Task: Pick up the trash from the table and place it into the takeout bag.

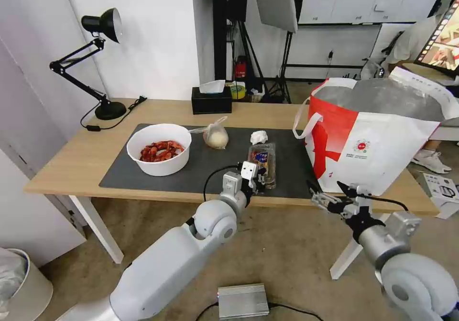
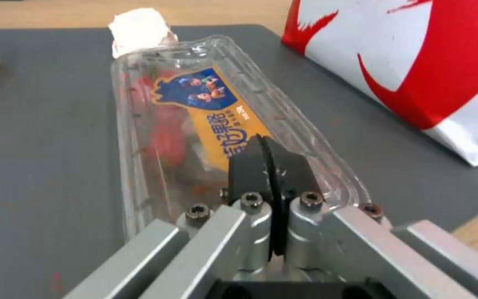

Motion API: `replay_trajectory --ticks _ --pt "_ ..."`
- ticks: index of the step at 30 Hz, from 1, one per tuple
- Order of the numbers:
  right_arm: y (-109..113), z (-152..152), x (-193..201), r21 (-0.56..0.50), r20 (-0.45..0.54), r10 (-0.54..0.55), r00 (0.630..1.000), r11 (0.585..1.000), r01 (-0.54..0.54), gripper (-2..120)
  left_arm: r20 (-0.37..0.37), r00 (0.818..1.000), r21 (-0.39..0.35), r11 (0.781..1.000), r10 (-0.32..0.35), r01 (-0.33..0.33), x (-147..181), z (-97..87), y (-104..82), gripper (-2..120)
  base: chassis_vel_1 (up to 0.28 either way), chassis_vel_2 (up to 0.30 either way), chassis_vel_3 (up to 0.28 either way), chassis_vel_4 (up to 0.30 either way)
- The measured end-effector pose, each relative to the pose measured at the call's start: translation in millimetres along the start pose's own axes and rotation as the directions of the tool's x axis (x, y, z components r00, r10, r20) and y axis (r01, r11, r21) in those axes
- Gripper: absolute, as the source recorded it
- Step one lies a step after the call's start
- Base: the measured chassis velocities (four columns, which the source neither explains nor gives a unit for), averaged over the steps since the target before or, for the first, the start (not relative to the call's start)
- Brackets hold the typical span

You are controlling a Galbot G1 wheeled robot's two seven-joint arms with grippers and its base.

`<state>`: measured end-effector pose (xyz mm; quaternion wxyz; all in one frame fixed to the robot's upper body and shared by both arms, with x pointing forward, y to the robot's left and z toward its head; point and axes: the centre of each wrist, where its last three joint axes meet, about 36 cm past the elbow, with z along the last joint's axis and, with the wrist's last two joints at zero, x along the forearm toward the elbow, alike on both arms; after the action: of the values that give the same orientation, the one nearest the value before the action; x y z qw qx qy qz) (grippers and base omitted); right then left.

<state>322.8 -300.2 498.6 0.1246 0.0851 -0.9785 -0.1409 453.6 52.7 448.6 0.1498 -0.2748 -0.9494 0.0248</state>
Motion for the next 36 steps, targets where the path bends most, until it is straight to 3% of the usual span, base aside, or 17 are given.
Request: replay_trajectory --ticks 11,13,20,36 --pt "2.1 -14.0 -16.7 -0.147 0.008 -0.043 0.999 0.988 0.044 100 0.007 1.0 0.008 1.0 0.009 -0.009 3.5 0.4 -5.0 0 0.0 0.0 0.0 0.0" --pt "1.9 -19.4 -25.0 -0.228 0.007 -0.071 0.997 0.971 0.071 100 0.009 1.0 0.01 1.0 0.009 -0.009 4.0 0.0 -5.4 0 0.0 0.0 0.0 0.0" --pt "-5.9 -22.7 -42.5 -0.348 -0.008 -0.103 0.995 0.933 0.094 100 0.006 1.0 0.012 1.0 0.011 -0.011 3.2 1.0 -7.7 0 0.0 0.0 0.0 0.0" --pt "-13.4 -17.3 -89.3 -0.461 -0.044 -0.131 0.99 0.882 0.096 100 0.002 1.0 0.018 1.0 0.015 -0.015 0.7 1.9 -12.0 0 0.0 0.0 0.0 0.0"
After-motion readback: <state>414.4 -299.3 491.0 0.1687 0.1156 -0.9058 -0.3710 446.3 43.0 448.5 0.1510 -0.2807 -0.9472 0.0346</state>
